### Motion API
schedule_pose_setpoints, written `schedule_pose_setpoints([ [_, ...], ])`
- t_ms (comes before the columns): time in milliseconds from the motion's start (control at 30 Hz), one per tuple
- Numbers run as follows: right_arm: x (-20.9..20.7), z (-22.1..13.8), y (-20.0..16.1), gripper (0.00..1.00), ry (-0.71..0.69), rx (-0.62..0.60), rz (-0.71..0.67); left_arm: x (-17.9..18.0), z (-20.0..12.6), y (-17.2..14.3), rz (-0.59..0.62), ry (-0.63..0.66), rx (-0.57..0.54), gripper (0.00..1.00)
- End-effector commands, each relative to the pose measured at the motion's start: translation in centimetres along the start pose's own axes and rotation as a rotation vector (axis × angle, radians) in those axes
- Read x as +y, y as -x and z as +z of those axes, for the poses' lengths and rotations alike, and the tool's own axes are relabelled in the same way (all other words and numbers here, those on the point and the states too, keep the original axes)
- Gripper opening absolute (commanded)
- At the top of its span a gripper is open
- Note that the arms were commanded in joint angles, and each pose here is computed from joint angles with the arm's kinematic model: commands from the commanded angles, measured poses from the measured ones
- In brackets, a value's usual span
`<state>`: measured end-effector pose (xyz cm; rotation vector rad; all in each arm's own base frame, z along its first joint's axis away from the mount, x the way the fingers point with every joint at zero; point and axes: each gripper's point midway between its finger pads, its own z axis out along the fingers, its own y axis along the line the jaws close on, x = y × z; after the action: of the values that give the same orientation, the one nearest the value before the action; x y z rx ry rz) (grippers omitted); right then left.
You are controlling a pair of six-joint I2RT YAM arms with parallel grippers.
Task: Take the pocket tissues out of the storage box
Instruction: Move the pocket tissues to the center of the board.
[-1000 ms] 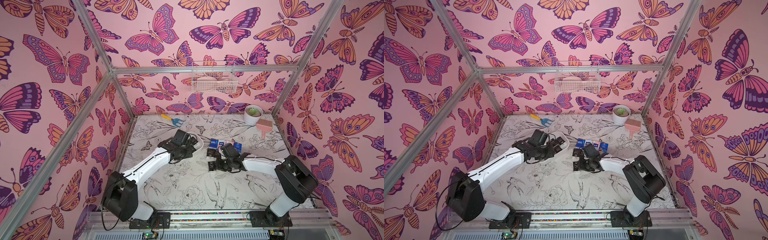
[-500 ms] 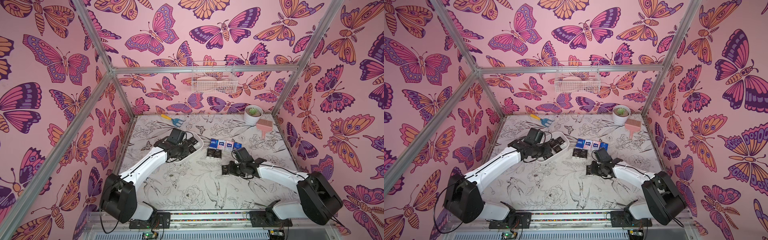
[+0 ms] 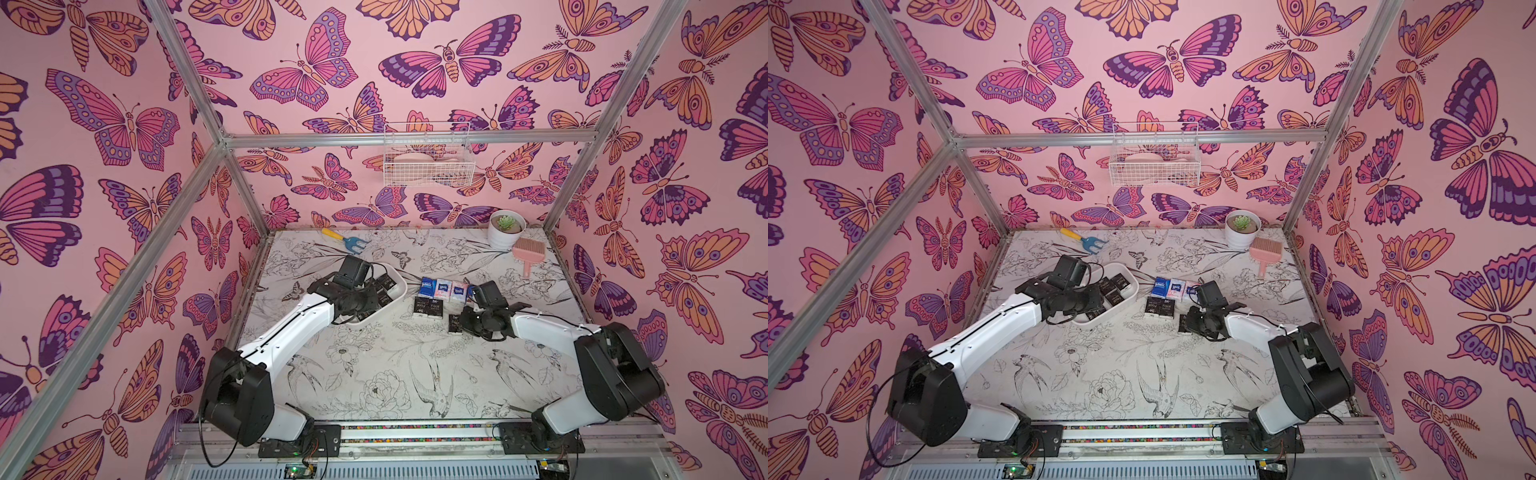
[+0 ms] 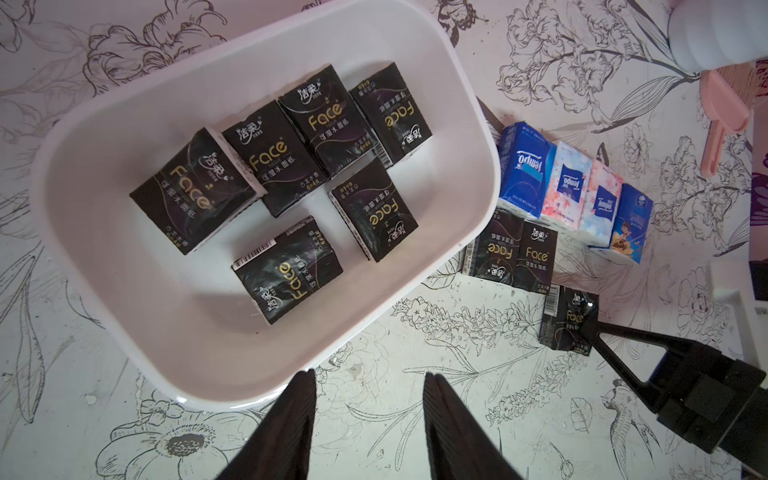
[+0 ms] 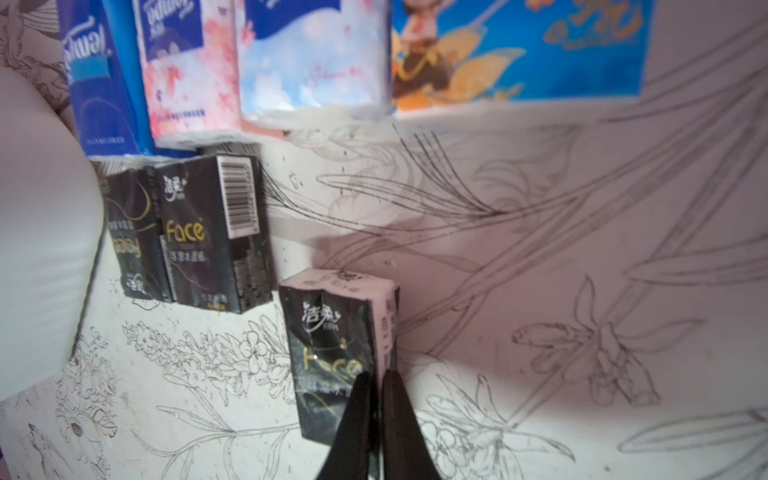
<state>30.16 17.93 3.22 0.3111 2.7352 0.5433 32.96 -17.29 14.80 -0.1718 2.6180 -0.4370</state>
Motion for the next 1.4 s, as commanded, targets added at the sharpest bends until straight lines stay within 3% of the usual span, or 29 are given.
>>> schedule_pose_setpoints([
  [0,0.0,0.9,1.5,0.08,-0.021,-0.027,0.011,0.6,-0.3,-0.3,0.006,0.016,0.015,0.48],
  [833,0.4,2.4,3.4,0.14,-0.019,-0.042,0.043,1.5,-0.3,-0.7,-0.004,0.039,0.012,0.48],
  [1367,1.9,-1.3,4.3,0.41,0.027,-0.092,0.008,3.2,-0.1,0.8,0.014,0.108,0.005,0.49],
])
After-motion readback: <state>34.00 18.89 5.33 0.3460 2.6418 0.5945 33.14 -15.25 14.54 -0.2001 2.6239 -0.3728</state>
